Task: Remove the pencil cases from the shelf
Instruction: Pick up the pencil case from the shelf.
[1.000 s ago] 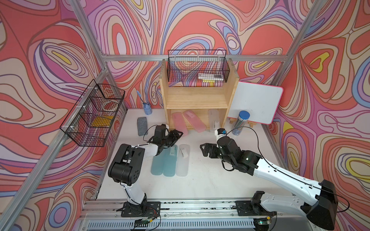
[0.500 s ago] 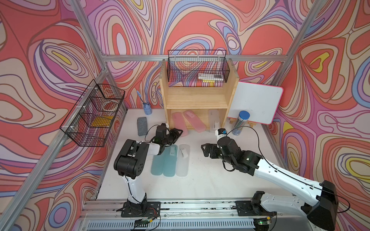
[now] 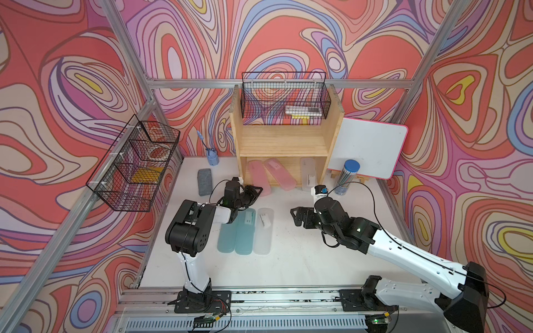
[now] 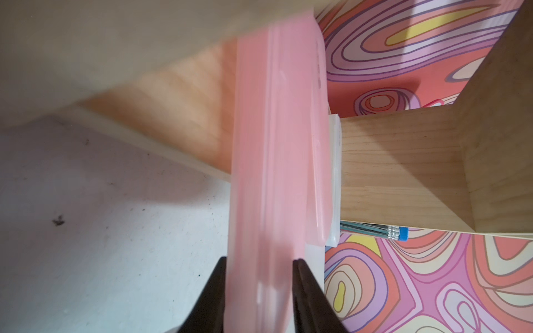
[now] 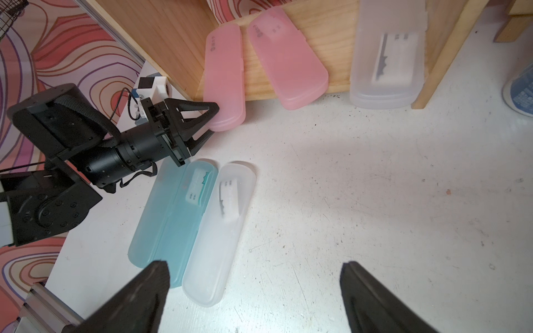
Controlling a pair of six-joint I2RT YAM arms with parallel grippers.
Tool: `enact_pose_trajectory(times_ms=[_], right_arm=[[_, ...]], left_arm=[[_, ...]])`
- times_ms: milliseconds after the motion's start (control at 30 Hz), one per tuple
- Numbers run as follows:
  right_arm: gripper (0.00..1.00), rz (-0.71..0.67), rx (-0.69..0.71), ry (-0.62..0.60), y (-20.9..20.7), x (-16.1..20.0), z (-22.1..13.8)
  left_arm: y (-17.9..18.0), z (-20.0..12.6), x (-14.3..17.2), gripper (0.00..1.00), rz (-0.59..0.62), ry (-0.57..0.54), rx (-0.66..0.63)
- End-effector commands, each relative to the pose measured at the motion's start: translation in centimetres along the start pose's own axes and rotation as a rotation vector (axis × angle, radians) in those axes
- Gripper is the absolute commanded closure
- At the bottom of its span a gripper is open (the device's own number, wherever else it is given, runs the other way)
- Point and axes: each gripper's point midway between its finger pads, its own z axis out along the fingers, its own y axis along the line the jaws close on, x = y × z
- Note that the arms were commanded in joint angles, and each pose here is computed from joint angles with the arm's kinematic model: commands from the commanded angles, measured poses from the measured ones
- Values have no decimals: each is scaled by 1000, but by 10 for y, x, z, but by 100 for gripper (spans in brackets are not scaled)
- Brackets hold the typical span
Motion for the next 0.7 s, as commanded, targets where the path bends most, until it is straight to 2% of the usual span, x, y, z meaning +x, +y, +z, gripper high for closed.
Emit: enact_pose_trajectory(times_ms=[0,267,667], right_arm=[[5,-2,-3,-20,1,-6,-7],[6,20,-20,-21,3,-5,-7],[6,115,-84,10,17,-3,3]], left_arm=[[-7,-4,-2,75,14,-15,35],[-14,-18,6,89,12,-7,71],[-51,-60,36,91,21,62,166]])
